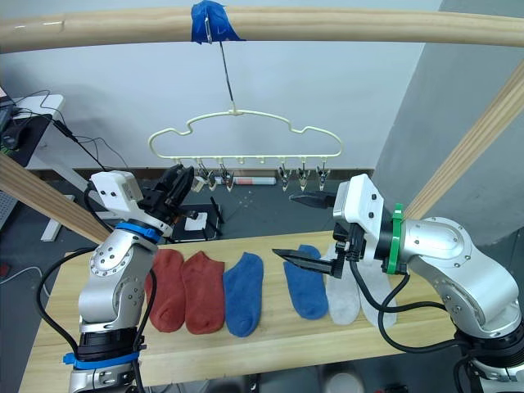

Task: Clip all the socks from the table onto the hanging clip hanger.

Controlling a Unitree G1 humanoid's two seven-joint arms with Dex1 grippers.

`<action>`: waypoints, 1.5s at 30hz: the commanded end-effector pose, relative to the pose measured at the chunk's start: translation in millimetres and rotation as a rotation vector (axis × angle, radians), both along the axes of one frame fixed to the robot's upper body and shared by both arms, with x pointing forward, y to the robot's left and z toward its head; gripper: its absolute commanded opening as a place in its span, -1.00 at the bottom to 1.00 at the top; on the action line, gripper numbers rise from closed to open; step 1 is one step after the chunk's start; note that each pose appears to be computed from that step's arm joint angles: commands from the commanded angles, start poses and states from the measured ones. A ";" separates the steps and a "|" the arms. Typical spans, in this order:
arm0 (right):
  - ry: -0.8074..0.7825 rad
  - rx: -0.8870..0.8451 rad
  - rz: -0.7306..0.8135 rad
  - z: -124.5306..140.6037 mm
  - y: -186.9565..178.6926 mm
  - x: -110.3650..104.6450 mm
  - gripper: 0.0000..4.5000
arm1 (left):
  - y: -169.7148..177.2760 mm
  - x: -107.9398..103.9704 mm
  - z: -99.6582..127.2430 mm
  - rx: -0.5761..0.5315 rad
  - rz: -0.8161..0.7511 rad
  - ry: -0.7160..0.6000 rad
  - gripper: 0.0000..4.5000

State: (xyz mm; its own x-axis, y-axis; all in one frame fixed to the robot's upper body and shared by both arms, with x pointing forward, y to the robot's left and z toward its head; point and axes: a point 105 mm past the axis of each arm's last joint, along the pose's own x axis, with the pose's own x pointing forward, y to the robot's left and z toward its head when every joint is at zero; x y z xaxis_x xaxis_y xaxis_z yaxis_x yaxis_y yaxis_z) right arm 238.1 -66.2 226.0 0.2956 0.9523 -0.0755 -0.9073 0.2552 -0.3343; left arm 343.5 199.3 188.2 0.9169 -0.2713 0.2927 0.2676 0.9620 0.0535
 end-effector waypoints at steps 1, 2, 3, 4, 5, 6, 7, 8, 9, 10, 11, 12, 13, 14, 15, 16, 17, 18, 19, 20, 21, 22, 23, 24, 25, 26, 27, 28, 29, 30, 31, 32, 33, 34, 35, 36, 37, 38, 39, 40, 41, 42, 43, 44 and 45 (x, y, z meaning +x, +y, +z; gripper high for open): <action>-0.023 -0.007 0.016 0.0 1.2 -6.3 1.00 | -1.5 -6.6 13.7 0.017 -0.010 -0.053 -0.72; -0.022 -0.009 0.017 -1.1 1.2 -6.8 1.00 | -1.9 -7.0 14.1 0.017 -0.012 -0.055 -0.72; -0.019 -0.009 0.018 -2.2 1.2 -7.2 1.00 | -2.4 -7.4 14.8 0.014 -0.015 -0.056 -0.72; -0.017 -0.010 0.019 -3.5 1.3 -7.7 1.00 | -3.1 -7.9 15.6 0.014 -0.019 -0.058 -0.72; -0.016 -0.010 0.020 -4.5 2.0 -8.1 1.00 | -2.5 -8.2 16.3 0.014 -0.020 -0.059 -0.72; -0.016 -0.010 0.021 -5.2 2.5 -8.3 1.00 | -2.1 -8.4 16.8 0.014 -0.020 -0.060 -0.72; -0.016 -0.010 0.022 -5.5 3.0 -8.6 1.00 | -1.5 -8.6 17.0 0.014 -0.019 -0.061 -0.72; -0.016 -0.010 0.021 -6.1 3.1 -8.5 1.00 | -0.7 -8.7 18.0 0.012 -0.015 -0.064 -0.72; -0.016 -0.010 0.020 -6.9 2.8 -8.2 1.00 | 0.1 -8.6 18.8 0.003 -0.009 -0.064 -0.72; -0.016 -0.009 0.020 -7.7 2.7 -8.0 1.00 | 0.5 -8.7 18.9 -0.009 -0.010 -0.062 -0.72; -0.016 -0.009 0.020 -8.3 2.6 -7.9 1.00 | 0.6 -8.8 18.9 -0.017 -0.011 -0.059 -0.72; -0.015 -0.009 0.019 -9.0 2.4 -7.8 1.00 | 0.2 -9.3 19.8 -0.022 -0.016 -0.063 -0.72; -0.015 -0.008 0.019 -9.4 2.4 -7.8 1.00 | -0.1 -9.6 20.4 -0.024 -0.019 -0.066 -0.72; -0.014 -0.007 0.019 -9.8 2.4 -7.8 1.00 | -0.2 -10.2 21.3 -0.026 -0.021 -0.071 -0.72; -0.014 -0.007 0.020 -10.4 2.4 -7.9 1.00 | 1.1 -10.4 22.1 -0.032 -0.014 -0.076 -0.72; -0.013 -0.006 0.019 -11.0 2.4 -8.0 1.00 | 3.6 -9.8 22.0 -0.043 0.001 -0.074 -0.72; -0.013 -0.005 0.020 -11.3 2.4 -8.3 1.00 | 5.8 -9.6 22.6 -0.045 0.014 -0.076 -0.56; -0.012 -0.004 0.019 -11.6 2.3 -8.4 1.00 | 6.2 -9.8 23.2 -0.047 0.014 -0.078 -0.39; -0.012 -0.004 0.019 -11.7 2.2 -8.4 1.00 | 5.9 -9.7 23.3 -0.045 0.012 -0.079 -0.30; -0.011 -0.005 0.019 -12.0 2.2 -8.5 1.00 | 6.1 -9.5 23.3 -0.039 0.018 -0.080 -0.15; -0.011 -0.006 0.019 -12.1 2.1 -8.5 1.00 | 6.4 -9.3 23.2 -0.036 0.023 -0.080 -0.04; -0.012 -0.006 0.019 -12.2 2.1 -8.5 1.00 | 6.6 -9.0 23.0 -0.032 0.027 -0.078 0.12; -0.012 -0.006 0.019 -12.3 2.1 -8.5 1.00 | 6.6 -8.8 22.9 -0.031 0.028 -0.078 0.27; -0.012 -0.006 0.019 -12.2 2.1 -8.4 1.00 | 5.4 -8.9 23.0 -0.031 0.018 -0.078 0.40; -0.012 -0.007 0.019 -12.2 1.6 -8.5 1.00 | 3.9 -9.1 23.0 -0.030 0.010 -0.077 0.53; -0.012 -0.007 0.019 -12.2 1.3 -8.6 1.00 | 2.9 -9.2 23.0 -0.028 0.006 -0.076 0.53; -0.012 -0.008 0.019 -12.2 1.1 -8.6 1.00 | 2.5 -9.1 22.9 -0.023 0.006 -0.076 0.53; -0.013 -0.008 0.019 -12.2 1.1 -8.6 1.00 | 2.5 -9.0 22.8 -0.019 0.009 -0.076 0.53; -0.012 -0.007 0.018 -12.0 1.2 -8.4 1.00 | 3.2 -8.4 22.4 -0.015 0.016 -0.074 0.53; -0.012 -0.006 0.019 -11.8 1.2 -8.3 1.00 | 3.2 -8.0 21.9 -0.009 0.018 -0.071 0.53; -0.012 -0.006 0.019 -11.6 1.3 -8.1 1.00 | 2.8 -7.7 21.5 0.000 0.019 -0.070 0.53; -0.012 -0.005 0.019 -11.4 1.4 -7.9 1.00 | 2.3 -7.4 21.3 0.008 0.019 -0.070 0.53; -0.012 -0.004 0.019 -11.2 1.5 -7.8 1.00 | 1.9 -7.2 21.2 0.012 0.018 -0.070 0.53; -0.011 -0.003 0.019 -11.0 1.7 -7.7 1.00 | 0.9 -7.1 20.8 0.023 0.014 -0.070 0.53; -0.011 -0.003 0.019 -10.9 1.8 -7.8 1.00 | 0.2 -7.2 20.7 0.031 0.011 -0.070 0.53; -0.010 -0.001 0.019 -10.6 2.0 -7.7 1.00 | -0.6 -7.3 20.8 0.033 0.009 -0.071 0.53; -0.009 0.001 0.018 -10.2 2.2 -7.6 1.00 | -1.6 -7.4 21.0 0.049 0.008 -0.076 0.53; -0.008 0.003 0.018 -9.9 2.3 -7.6 1.00 | -2.1 -7.6 21.3 0.060 0.008 -0.079 0.53; -0.007 0.004 0.017 -9.8 2.3 -7.5 1.00 | -1.7 -7.2 20.9 0.059 0.012 -0.078 0.53; -0.007 0.004 0.018 -9.8 2.4 -7.6 1.00 | -1.2 -7.0 20.5 0.056 0.016 -0.076 0.53; -0.007 0.004 0.017 -9.8 2.4 -7.5 1.00 | -0.9 -6.3 19.6 0.057 0.019 -0.072 0.53; -0.006 0.004 0.017 -9.7 2.5 -7.7 1.00 | 0.0 -5.8 19.0 0.058 0.026 -0.071 0.53; -0.004 0.005 0.017 -9.5 2.5 -7.7 1.00 | 0.8 -5.1 18.6 0.060 0.034 -0.071 0.53; -0.003 0.006 0.017 -9.4 2.6 -7.8 1.00 | 1.4 -4.8 18.4 0.061 0.039 -0.071 0.53; -0.003 0.006 0.016 -9.2 2.6 -7.9 1.00 | 2.0 -4.5 18.7 0.059 0.043 -0.073 0.53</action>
State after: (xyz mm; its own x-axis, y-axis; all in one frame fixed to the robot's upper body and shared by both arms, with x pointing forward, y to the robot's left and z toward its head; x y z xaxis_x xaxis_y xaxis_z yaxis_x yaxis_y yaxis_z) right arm 235.8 -66.3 207.3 0.2989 0.9492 -0.0982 -0.9161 0.2566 -0.3080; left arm 341.6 201.4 194.5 0.9213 -0.2547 0.2937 0.2338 0.9666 0.1049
